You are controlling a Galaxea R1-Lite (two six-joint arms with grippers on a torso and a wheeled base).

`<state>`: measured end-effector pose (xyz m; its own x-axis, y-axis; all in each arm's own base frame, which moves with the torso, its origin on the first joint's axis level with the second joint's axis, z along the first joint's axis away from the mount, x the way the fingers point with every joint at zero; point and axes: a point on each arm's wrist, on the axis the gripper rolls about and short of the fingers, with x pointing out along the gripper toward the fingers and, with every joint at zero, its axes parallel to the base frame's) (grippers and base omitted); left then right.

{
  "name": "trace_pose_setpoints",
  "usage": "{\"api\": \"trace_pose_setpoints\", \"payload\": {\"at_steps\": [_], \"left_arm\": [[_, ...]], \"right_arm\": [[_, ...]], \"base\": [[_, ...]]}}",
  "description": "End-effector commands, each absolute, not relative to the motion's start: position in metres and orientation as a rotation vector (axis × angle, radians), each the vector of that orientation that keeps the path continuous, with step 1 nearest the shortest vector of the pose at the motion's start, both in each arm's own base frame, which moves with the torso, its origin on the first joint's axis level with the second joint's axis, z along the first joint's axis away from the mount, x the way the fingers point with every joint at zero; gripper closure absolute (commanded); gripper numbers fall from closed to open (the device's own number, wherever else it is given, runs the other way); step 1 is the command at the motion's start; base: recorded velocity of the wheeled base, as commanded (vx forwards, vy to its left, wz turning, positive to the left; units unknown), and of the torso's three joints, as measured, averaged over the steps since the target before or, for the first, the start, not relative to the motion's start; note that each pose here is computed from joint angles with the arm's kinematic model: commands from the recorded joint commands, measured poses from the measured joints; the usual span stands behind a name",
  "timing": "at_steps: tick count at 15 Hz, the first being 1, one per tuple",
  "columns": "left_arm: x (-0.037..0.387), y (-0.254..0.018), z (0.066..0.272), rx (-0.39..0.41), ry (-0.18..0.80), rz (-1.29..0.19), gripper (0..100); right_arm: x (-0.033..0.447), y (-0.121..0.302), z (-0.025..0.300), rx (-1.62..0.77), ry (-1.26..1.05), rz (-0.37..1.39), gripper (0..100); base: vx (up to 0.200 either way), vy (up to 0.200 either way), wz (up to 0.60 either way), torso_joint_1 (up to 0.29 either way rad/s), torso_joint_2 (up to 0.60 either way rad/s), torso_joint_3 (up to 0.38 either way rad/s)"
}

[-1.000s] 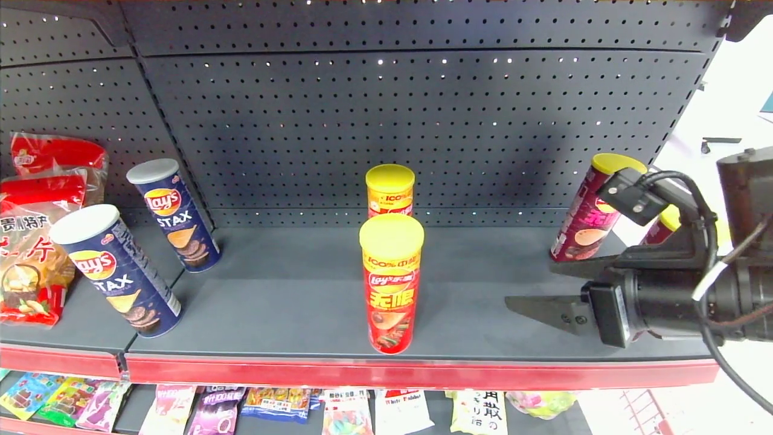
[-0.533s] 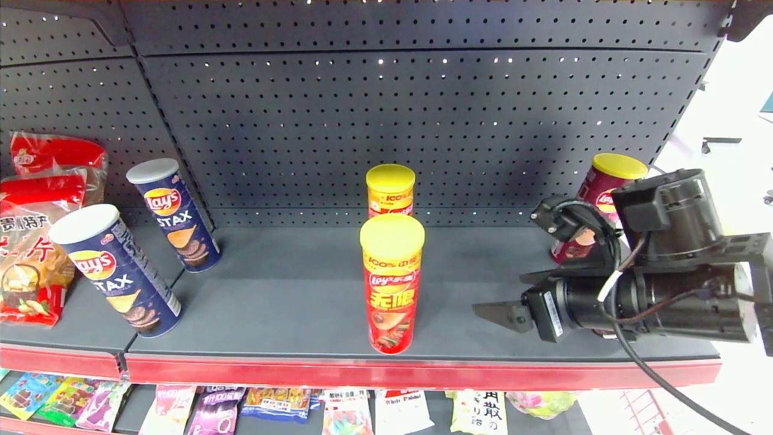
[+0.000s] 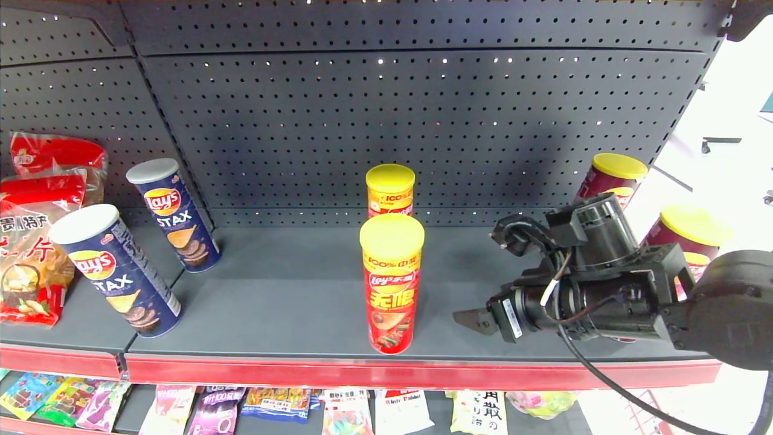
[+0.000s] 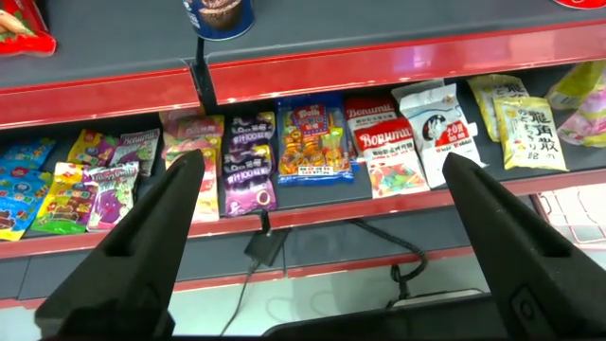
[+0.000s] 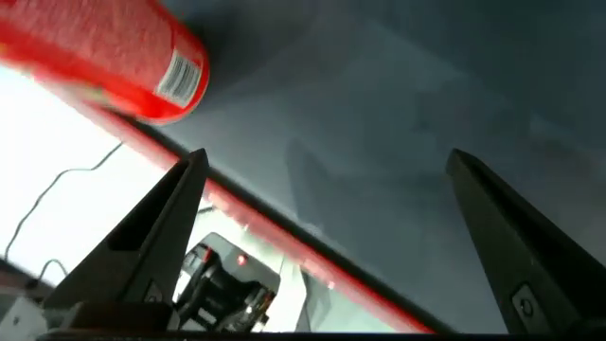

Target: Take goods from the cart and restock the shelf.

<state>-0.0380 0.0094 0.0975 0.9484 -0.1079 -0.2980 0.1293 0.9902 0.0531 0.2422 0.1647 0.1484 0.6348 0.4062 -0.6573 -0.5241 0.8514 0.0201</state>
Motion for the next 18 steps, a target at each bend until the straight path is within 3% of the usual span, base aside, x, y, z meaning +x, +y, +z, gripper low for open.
{"api": "trace_pose_setpoints", "payload": {"at_steps": [1, 18], "left_arm": [[-0.037, 0.009, 0.098, 0.073, 0.302, -0.120, 0], [-0.038, 0.009, 0.098, 0.071, 0.304, -0.120, 0]], "right_arm": [[0.251, 0.172, 0.133, -0.199, 0.738, 0.518, 0], [0.261, 0.205, 0.132, -0.174, 0.718, 0.505, 0]], "base": [[0.000, 0.000, 0.00, 0.000, 0.00, 0.000], [0.000, 0.000, 0.00, 0.000, 0.00, 0.000]]}}
